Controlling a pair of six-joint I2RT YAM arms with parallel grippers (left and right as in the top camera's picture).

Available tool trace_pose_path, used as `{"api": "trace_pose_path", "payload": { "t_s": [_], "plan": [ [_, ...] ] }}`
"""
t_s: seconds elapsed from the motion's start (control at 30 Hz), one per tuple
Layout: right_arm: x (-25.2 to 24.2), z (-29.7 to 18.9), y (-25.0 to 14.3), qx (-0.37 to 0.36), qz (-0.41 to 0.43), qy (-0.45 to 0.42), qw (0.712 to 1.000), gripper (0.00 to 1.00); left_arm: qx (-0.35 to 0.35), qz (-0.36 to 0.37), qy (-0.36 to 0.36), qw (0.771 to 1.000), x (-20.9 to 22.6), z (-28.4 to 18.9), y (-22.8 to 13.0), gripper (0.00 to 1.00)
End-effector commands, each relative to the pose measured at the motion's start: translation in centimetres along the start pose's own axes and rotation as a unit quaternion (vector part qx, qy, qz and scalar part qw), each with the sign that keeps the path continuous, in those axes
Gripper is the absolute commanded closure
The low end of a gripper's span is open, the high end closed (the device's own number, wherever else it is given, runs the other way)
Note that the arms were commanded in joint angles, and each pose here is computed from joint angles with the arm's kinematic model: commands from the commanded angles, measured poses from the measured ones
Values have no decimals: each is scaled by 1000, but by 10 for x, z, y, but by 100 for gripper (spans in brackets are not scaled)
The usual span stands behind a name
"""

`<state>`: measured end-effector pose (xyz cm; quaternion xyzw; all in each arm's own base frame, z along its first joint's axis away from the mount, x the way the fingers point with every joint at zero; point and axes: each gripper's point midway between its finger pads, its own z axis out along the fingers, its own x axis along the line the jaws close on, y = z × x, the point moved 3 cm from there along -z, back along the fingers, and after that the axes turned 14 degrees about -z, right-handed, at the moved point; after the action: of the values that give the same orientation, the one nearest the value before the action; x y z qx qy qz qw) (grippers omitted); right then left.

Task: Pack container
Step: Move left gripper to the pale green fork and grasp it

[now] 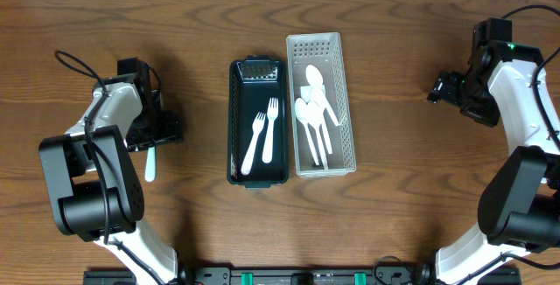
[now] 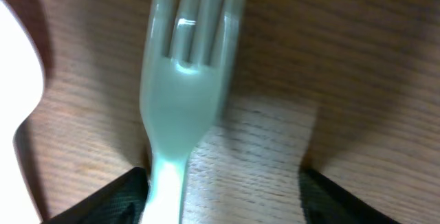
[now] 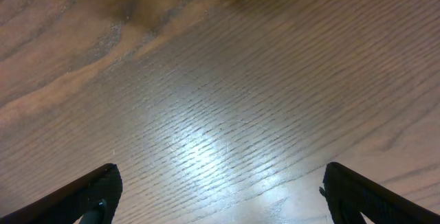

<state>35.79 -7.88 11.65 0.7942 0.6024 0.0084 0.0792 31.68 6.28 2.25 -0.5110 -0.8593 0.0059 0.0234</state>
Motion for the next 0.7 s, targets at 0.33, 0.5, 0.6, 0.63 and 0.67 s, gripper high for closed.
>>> {"api": "trace_pose_path", "payload": {
  "t_s": [0.33, 0.5, 0.6, 0.63, 0.67],
  "plan": [
    [-3, 0, 1, -2, -4, -7, 1000, 4, 82, 13, 34, 996, 11, 41, -36, 63],
    [-3, 0, 1, -2, -4, -7, 1000, 4, 82, 13, 34, 996, 11, 41, -36, 72],
    [-3, 0, 1, -2, -4, -7, 1000, 4, 82, 13, 34, 996, 11, 41, -36, 78],
    [-3, 0, 1, -2, -4, -7, 1000, 4, 82, 13, 34, 996, 11, 41, -36, 78],
    [-3, 0, 1, -2, -4, -7, 1000, 4, 82, 13, 34, 996, 11, 41, -36, 79]
  ]
}}
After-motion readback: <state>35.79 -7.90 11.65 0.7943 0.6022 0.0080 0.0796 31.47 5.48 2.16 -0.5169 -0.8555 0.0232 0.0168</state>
